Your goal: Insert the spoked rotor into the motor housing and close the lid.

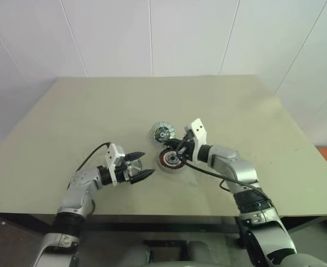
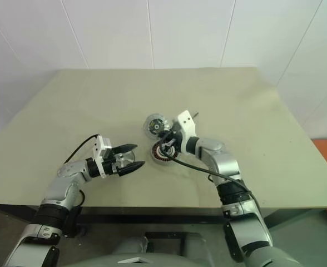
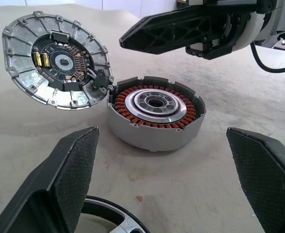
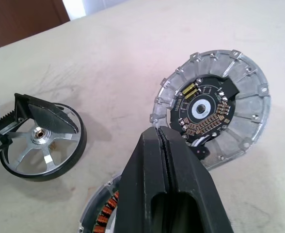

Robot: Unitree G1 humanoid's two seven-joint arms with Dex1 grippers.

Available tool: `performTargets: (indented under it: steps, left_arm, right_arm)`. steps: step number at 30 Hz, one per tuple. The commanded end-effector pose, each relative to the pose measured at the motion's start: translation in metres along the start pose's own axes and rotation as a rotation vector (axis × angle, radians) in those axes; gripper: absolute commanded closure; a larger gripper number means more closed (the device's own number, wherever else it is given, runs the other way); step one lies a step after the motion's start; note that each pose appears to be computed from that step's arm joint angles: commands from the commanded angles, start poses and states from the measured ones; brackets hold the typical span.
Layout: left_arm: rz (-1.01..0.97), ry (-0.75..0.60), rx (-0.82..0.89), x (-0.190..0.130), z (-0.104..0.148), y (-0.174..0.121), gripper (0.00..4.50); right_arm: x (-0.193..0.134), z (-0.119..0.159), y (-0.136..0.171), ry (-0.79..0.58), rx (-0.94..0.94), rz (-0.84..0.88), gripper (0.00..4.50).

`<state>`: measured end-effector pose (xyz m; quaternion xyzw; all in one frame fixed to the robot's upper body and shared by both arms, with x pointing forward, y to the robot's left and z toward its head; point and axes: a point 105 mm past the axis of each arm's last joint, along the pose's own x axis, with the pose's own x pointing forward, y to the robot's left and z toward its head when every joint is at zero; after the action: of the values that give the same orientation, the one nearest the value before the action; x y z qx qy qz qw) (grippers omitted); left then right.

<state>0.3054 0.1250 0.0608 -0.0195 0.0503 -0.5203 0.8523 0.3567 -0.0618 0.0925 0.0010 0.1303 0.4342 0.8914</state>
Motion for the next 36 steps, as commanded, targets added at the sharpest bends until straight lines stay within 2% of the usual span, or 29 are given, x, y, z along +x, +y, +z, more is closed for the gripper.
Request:
performTargets:
  steps: [1,7,11,14,17,21,24,27,31,36]
  left_arm:
    - [-0.014,-0.021,0.038,0.002,0.01,0.0,0.0]
    - [-0.011,-0.078,-0.01,-0.009,0.025,-0.002,0.0]
    - [-0.013,-0.154,-0.124,-0.042,0.055,-0.007,0.0]
    - [-0.016,-0.173,-0.233,-0.065,0.065,-0.015,0.0]
    - [0.026,-0.165,-0.365,-0.092,0.059,-0.023,0.0]
    - [0.15,-0.15,-0.583,-0.109,0.04,-0.031,0.0]
    - [0.324,-0.078,-0.762,-0.123,0.008,-0.026,0.0]
    - [0.446,-0.07,-0.914,-0.131,-0.01,-0.016,0.0]
    - [0.426,-0.061,-1.04,-0.119,-0.013,-0.018,0.0]
    - [0.439,-0.06,-1.069,-0.097,-0.014,-0.008,0.0]
  right_arm:
    - [0.001,0.004,0.005,0.009,-0.071,0.017,4.48]
    - [-0.002,0.006,0.018,0.005,-0.086,0.09,4.48]
    - [-0.009,0.002,0.023,0.037,-0.126,0.143,4.48]
    - [-0.012,0.005,0.022,0.039,-0.149,0.164,4.48]
    - [-0.016,0.009,0.022,0.04,-0.187,0.198,4.48]
    - [-0.021,0.011,0.021,0.058,-0.233,0.228,4.48]
    - [-0.026,0.017,0.024,0.052,-0.257,0.257,4.48]
    - [-0.032,0.025,0.029,0.033,-0.263,0.295,4.48]
    - [-0.039,0.029,0.026,0.041,-0.288,0.295,4.48]
    - [-0.043,0.031,0.023,0.038,-0.288,0.279,4.48]
